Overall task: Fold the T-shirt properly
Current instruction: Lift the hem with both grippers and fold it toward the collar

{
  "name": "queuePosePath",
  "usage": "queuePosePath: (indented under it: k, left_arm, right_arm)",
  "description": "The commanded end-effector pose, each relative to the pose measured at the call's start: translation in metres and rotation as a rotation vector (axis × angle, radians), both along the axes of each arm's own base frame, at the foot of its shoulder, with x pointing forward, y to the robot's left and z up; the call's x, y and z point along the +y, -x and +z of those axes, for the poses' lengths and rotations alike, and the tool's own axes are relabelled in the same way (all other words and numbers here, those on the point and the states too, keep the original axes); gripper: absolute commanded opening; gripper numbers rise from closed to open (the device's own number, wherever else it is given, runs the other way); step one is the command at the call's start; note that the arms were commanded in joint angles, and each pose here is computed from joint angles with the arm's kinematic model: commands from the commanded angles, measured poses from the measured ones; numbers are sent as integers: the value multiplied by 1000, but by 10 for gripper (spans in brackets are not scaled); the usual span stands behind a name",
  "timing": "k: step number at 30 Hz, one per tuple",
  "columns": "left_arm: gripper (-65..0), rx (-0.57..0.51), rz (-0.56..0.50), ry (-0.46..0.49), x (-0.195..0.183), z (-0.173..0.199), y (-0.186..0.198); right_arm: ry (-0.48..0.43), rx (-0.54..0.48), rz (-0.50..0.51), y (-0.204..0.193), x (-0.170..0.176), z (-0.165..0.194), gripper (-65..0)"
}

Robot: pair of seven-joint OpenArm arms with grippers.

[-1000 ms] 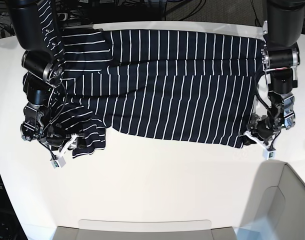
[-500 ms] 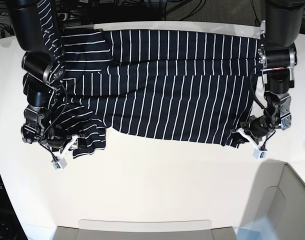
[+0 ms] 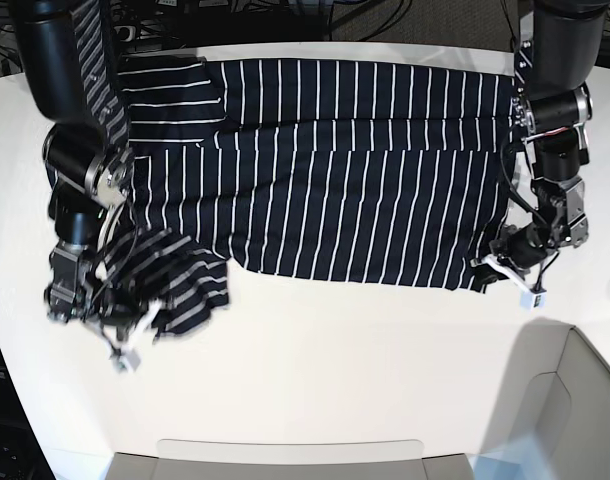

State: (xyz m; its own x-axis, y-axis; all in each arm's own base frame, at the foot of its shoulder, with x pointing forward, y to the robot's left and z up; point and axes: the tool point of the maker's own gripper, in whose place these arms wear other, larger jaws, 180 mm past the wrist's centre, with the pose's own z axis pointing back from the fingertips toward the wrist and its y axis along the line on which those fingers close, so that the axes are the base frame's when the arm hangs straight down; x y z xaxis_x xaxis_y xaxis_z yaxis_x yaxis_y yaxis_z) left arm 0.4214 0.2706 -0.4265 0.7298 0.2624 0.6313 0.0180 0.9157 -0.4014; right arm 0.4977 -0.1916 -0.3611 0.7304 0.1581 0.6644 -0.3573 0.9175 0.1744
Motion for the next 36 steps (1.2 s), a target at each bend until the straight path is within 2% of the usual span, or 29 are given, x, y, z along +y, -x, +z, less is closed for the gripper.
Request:
queuePosePath:
  k: [1,8,18,22,25,29,33,36]
  left_arm:
    - [-650,-20,4,-29,10,14,-10]
    - [-650,-81,-5,-67,19,39,-24]
    - [-650,-56,-50,-137,30,49,-16]
    - [-650,-51,-90,-185,28,50,-6]
    - [-650,-44,-116,-215,27,51,2]
    - [-650,-37,-141,-244,25,49,12]
    - [-650,-37,-96,-255,42,56,23]
    - [-650,-13,-101,-287,47,59,36]
  right_arm:
    - [-16,-96,-3,-24,-1,37,-650]
    - [-17,-156,-1,-43,0,69,-650]
    - [-8,-118,-6,-32,-5,52,-650]
    - [14,-77,-24,-21,-21,40,-650]
    - [57,-51,-29,-15,-31,39,-650]
    - [165,-40,-46,-2,-52,41,-650]
    - [253,-26,-54,13,-58,42,-650]
    - [315,-20,-67,27,-65,42,-650]
